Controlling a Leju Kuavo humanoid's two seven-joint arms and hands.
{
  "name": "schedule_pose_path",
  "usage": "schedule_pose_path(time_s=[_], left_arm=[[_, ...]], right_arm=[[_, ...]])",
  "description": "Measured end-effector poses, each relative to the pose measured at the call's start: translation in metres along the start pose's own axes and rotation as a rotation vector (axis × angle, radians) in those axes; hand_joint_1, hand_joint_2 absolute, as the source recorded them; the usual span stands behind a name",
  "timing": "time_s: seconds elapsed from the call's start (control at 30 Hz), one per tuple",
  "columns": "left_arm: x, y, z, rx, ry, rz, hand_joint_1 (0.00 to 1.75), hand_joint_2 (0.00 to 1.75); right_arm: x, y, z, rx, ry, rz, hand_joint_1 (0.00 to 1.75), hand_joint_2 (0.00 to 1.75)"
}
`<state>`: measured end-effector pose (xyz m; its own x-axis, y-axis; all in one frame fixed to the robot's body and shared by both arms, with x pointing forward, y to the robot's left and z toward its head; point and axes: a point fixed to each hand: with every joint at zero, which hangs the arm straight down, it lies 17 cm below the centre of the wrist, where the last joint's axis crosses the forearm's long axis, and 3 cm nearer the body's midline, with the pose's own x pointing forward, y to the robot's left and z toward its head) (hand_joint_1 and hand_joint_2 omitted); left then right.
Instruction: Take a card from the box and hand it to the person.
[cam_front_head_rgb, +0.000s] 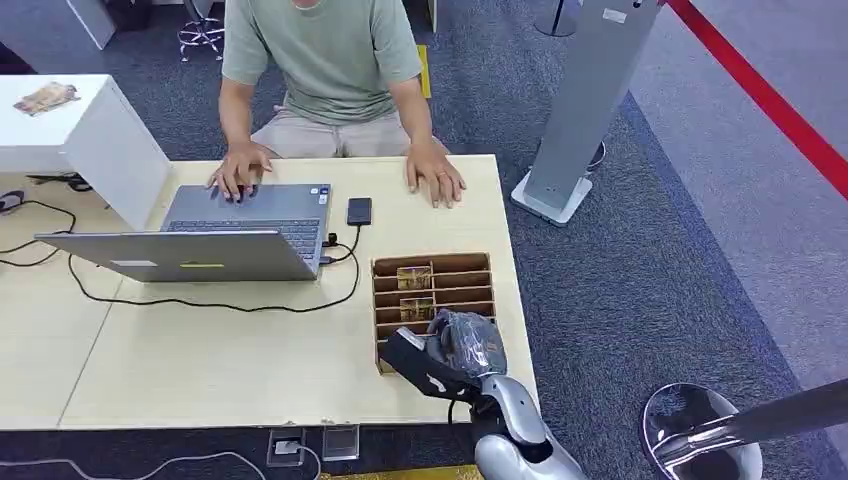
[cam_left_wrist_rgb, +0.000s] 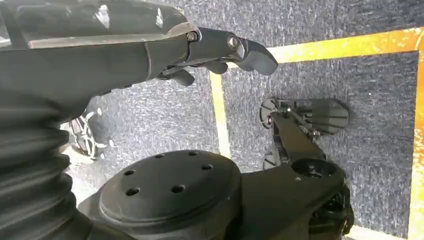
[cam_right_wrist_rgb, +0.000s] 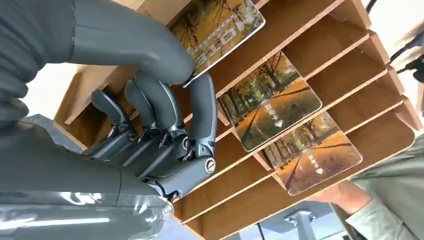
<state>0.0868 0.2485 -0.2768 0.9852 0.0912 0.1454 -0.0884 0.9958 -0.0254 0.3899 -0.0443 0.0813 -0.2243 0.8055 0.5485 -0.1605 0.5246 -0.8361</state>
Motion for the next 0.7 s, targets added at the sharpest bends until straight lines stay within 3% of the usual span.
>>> schedule_pose_path(time_s=[0.2,0.33,0.4,0.5,0.7], left_arm=[[0.0,0.001,0.0,0.003,0.0,0.003,0.0,1.75],[0.0,0.001,0.0,0.003,-0.002,0.003,0.0,1.75],[0.0,0.001,0.0,0.005,-0.002,0.003,0.0,1.75],[0.0,0.001,0.0,0.005,-0.002,0.007,0.0,1.75],[0.001,-0.001,0.0,0.0,-0.004,0.005,0.0,1.75]], right_arm=[[0.037,-0.054,0.01,-0.282,-0.221,-0.107,1.52,1.75],[0.07,-0.071,0.034,-0.366,-0.439,-0.138,1.52,1.75],[0.076,-0.077,0.042,-0.391,-0.477,-0.172,1.52,1.75],[0.064,-0.085,0.039,-0.413,-0.433,-0.208,1.52,1.75],[0.015,-0.078,0.0,-0.341,-0.145,-0.272,1.52,1.75]])
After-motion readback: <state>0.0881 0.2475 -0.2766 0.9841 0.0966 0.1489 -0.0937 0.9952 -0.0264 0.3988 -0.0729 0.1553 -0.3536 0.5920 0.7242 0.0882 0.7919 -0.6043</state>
